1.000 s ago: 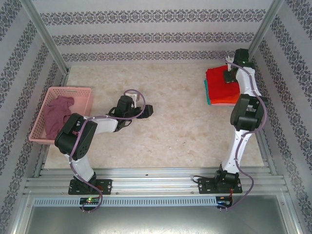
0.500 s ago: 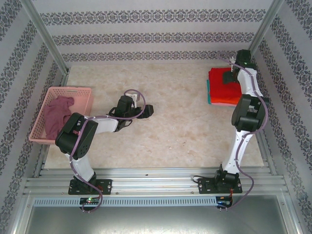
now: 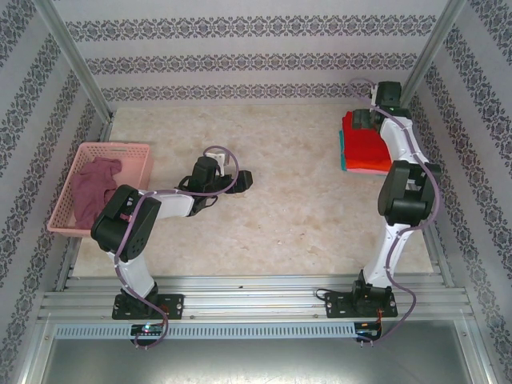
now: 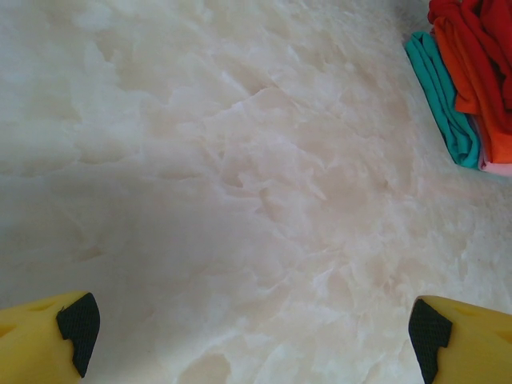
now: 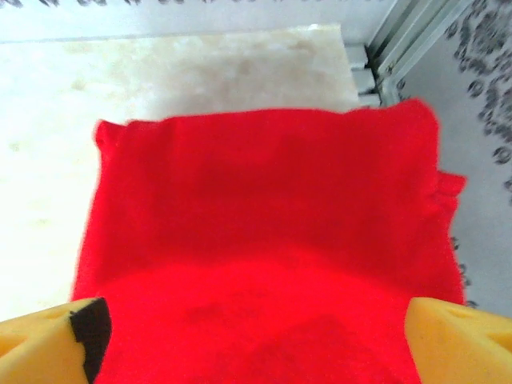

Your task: Fold and stack the t-shirts

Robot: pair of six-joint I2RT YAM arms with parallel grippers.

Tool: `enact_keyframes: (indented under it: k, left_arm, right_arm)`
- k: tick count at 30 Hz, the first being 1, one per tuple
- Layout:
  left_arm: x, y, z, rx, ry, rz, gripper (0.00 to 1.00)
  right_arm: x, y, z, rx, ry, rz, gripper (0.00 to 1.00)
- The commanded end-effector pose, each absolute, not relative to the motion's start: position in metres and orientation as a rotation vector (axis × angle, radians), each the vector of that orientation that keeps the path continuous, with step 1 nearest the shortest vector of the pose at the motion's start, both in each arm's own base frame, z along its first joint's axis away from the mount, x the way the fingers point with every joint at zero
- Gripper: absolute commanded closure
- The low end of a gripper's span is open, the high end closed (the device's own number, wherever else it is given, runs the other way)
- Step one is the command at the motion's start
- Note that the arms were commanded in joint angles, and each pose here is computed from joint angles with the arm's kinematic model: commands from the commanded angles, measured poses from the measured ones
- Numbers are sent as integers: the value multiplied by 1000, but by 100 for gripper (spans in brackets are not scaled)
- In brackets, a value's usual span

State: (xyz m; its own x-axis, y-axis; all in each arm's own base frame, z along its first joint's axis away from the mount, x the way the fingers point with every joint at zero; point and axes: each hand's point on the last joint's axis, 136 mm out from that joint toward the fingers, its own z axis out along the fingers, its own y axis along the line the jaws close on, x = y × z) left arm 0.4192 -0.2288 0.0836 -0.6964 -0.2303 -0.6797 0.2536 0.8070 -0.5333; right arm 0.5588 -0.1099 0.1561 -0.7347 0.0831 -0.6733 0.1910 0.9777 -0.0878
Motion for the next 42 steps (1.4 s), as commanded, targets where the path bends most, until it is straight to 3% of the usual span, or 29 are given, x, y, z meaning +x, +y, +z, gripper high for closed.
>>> enact_keyframes:
  k: [1,7,14,22,27,30,38,42]
  left_arm:
    - [421,-234,96,36,2153,-815,0]
    - [418,-232,98,40,2127,-815,0]
    - [417,-217,111,70,2087,-741,0]
    - [404,-150,132,125,2041,-458,0]
    - [394,-82,139,6,2016,-204,0]
    - [384,-52,146,-130,1950,-211,0]
    - [374,0,156,-194,1903,16,0]
    - [377,23,137,-196,1917,158,0]
  right_arm:
    - [559,-122,109,330,2451,-89,2]
    - [558,-120,102,343,2474,-18,2]
    - [545,-101,151,239,2364,10,2]
    - [476,-45,182,111,2192,53,2]
    - [422,-18,162,78,2111,38,2]
    - [399,-12,148,82,2054,5,2]
    - [387,10,120,40,1967,-38,2]
    - [389,20,124,-43,1932,-130,2]
